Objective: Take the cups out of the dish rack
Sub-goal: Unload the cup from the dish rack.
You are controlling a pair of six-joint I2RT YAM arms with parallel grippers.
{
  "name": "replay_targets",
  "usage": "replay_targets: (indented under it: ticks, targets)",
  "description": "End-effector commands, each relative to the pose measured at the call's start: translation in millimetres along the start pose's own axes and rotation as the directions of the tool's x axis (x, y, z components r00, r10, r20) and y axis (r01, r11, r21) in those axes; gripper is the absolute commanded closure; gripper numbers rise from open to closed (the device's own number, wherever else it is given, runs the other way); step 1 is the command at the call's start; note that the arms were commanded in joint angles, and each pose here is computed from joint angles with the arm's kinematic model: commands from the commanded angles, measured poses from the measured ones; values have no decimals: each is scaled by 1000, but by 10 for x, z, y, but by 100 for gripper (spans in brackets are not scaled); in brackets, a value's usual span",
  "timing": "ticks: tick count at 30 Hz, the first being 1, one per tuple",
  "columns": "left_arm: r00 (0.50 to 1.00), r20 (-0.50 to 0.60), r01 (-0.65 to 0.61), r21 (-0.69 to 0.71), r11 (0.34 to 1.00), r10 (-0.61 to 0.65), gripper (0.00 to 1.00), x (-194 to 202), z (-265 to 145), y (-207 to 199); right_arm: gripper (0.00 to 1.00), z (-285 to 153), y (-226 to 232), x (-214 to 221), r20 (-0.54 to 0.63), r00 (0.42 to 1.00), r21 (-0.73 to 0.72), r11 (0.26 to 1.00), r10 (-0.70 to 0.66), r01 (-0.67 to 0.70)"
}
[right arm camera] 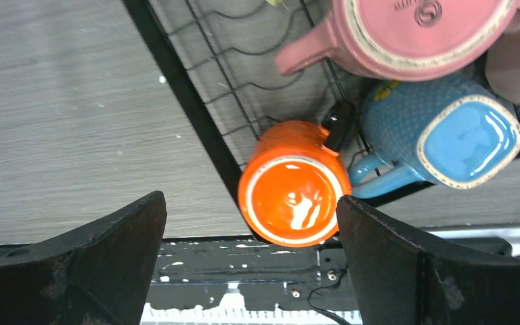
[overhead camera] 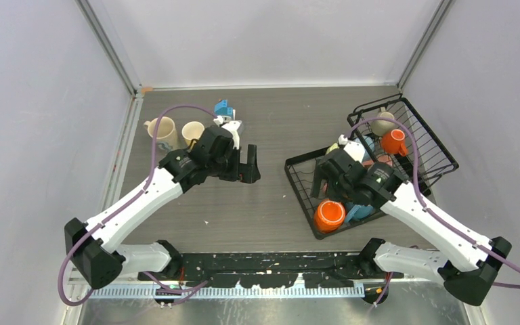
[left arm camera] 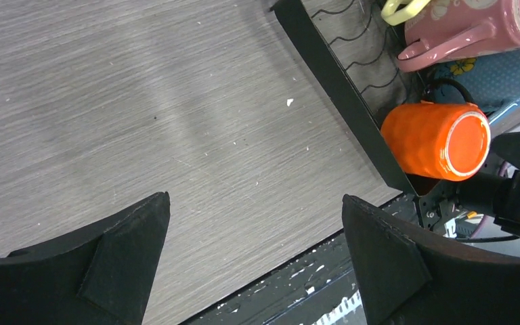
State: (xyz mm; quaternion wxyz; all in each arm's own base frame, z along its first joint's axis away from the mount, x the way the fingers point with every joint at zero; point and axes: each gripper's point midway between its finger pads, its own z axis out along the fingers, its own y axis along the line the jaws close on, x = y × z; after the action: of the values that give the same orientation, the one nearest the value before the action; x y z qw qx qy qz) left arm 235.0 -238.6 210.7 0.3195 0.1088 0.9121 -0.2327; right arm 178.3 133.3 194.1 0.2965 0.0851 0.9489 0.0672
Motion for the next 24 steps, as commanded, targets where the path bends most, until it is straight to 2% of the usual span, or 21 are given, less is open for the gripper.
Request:
replay_targets:
  ticks: [1,24]
  targets:
    - [998,58,11,96,995,-17,0,-94,-113,-183,0,118,-151,97,31,999,101,994,40,-43]
    - [999,28,13,97,995,-16,0,-29,-74,-178,0,591,-260,612,-81,997,147,989,-3,15]
